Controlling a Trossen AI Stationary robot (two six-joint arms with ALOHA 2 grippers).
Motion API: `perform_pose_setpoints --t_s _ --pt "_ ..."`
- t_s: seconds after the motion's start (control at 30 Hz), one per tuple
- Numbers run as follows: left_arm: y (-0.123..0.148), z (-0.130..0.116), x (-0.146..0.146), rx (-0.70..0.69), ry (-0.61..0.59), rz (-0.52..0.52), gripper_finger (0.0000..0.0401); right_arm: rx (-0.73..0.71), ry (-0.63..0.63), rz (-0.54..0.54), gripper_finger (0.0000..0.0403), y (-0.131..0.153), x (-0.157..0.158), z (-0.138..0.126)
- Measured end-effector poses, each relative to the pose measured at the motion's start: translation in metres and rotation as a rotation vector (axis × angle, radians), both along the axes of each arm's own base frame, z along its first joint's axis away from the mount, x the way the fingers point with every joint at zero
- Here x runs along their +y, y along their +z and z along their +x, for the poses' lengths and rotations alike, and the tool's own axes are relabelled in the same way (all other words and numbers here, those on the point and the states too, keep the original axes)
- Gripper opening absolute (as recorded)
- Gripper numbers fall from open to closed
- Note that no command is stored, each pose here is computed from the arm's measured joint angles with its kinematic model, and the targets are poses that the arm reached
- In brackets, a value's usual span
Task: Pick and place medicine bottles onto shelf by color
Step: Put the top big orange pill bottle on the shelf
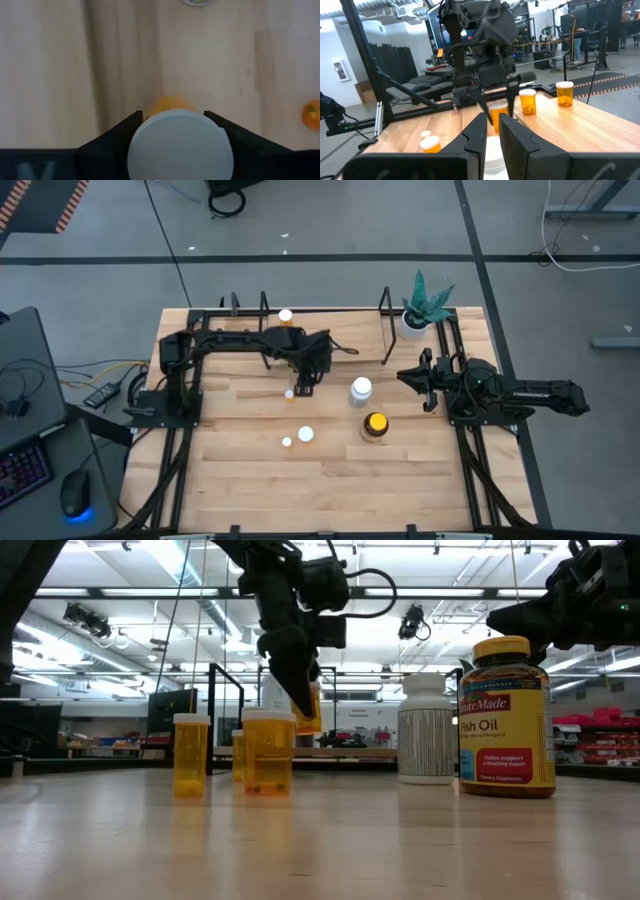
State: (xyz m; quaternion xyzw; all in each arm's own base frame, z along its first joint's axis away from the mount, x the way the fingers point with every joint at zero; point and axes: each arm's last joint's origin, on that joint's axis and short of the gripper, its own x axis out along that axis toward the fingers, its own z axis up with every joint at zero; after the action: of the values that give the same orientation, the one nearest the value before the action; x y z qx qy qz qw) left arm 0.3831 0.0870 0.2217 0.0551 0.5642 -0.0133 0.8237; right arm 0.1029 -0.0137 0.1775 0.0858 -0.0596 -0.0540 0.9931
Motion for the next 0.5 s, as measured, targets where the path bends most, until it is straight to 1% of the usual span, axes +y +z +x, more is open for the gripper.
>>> perform_pose_setpoints --t_s 0.1,0.23,0.37,0.5 --pt "0.006 -0.004 0.010 -0.015 0.008 0.018 0.0216 0.000 0.000 0.000 0.0057 0.000 0.000 0.000" --pt "0.014 -0.008 0.024 -0.045 0.018 0.066 0.0208 0.000 0.000 0.000 0.0057 0.000 0.000 0.000" --pt "0.031 -0.008 0.041 -0.090 0.024 0.120 0.0199 0.000 0.000 0.000 0.0057 0.000 0.000 0.000" --pt "0.048 -0.009 0.064 -0.137 0.046 0.163 0.0202 0.001 0.000 0.000 0.0057 0.000 0.000 0.000"
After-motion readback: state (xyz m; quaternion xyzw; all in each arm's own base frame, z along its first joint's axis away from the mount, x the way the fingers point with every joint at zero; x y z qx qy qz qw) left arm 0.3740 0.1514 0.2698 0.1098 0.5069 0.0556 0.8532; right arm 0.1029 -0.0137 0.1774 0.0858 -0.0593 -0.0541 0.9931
